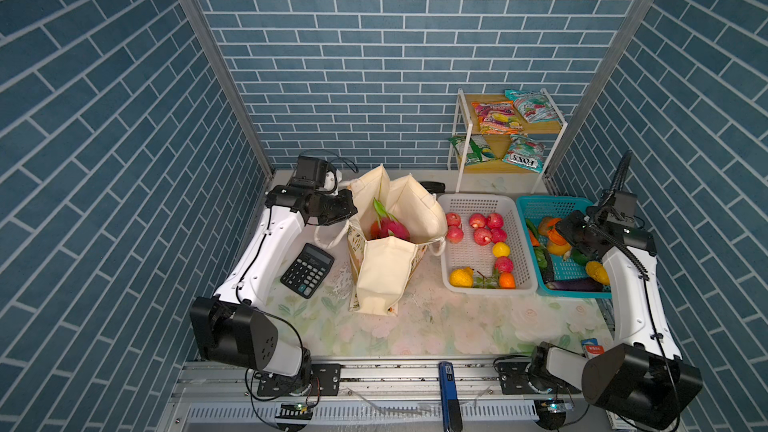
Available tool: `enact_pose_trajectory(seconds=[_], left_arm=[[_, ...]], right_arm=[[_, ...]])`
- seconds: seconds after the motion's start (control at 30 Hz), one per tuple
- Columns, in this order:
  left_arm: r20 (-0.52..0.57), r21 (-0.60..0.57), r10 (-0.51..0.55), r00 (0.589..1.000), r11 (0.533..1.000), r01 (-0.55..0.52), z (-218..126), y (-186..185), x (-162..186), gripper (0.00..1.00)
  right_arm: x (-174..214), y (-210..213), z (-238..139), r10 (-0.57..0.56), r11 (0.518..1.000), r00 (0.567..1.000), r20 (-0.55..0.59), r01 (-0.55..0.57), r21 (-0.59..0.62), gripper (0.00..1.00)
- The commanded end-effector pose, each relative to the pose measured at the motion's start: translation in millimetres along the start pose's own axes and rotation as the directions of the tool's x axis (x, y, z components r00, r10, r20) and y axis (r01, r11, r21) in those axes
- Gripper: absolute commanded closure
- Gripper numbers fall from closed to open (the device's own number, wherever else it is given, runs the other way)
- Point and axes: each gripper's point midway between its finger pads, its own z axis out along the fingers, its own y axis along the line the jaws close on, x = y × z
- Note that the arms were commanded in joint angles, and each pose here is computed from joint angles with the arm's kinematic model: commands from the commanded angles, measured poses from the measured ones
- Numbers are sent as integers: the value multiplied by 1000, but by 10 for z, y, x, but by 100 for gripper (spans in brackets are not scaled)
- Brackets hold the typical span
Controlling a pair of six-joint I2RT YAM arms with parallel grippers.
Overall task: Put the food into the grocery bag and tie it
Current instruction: 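Lower the right gripper into the teal basket and grasp the orange vegetable, then lift the orange vegetable and carry it over the bag with the right gripper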
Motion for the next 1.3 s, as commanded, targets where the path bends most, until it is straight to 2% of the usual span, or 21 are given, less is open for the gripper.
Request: enact_pose_trajectory(seconds=[0.0, 0.27, 0.4, 0.47, 0.6, 0.77, 0.9, 1.03, 1.27], left_arm=[[-27, -6, -11, 1000, 1000, 11, 94, 34, 38, 100], [-29, -22, -58, 998, 998, 58, 137, 72, 29, 100], [-43, -48, -52, 998, 998, 50, 133, 113, 42, 100], [-53, -58, -43, 998, 998, 40, 127, 123, 46, 100], [-62, -72, -29, 998, 997, 25, 140, 149, 46, 100], [-67, -66, -40, 997, 997, 35, 131, 107, 1, 100], [-71, -76, -41, 997, 996, 35, 130, 108, -25, 100], [-71, -71, -51, 996, 996, 46, 136, 87, -49, 100], [-74, -77, -53, 996, 996, 47, 145, 78, -95, 100]], right_arm=[[40, 453, -63, -50, 988, 999, -2, 50, -143, 69], [285, 1302, -123, -220, 924, 975, -28, 199, -326, 69], [492, 1790, -231, -316, 857, 949, -25, 274, -436, 70], [605, 2038, -289, -377, 808, 926, -7, 326, -492, 70], [901, 2524, -423, -541, 663, 839, 52, 464, -587, 70], [1281, 2978, -556, -667, 501, 737, 111, 553, -665, 71], [1657, 3242, -591, -768, 356, 620, 159, 621, -699, 71], [2060, 3397, -607, -842, 227, 509, 178, 635, -738, 70], [2467, 3419, -498, -910, 93, 363, 201, 651, -754, 69]])
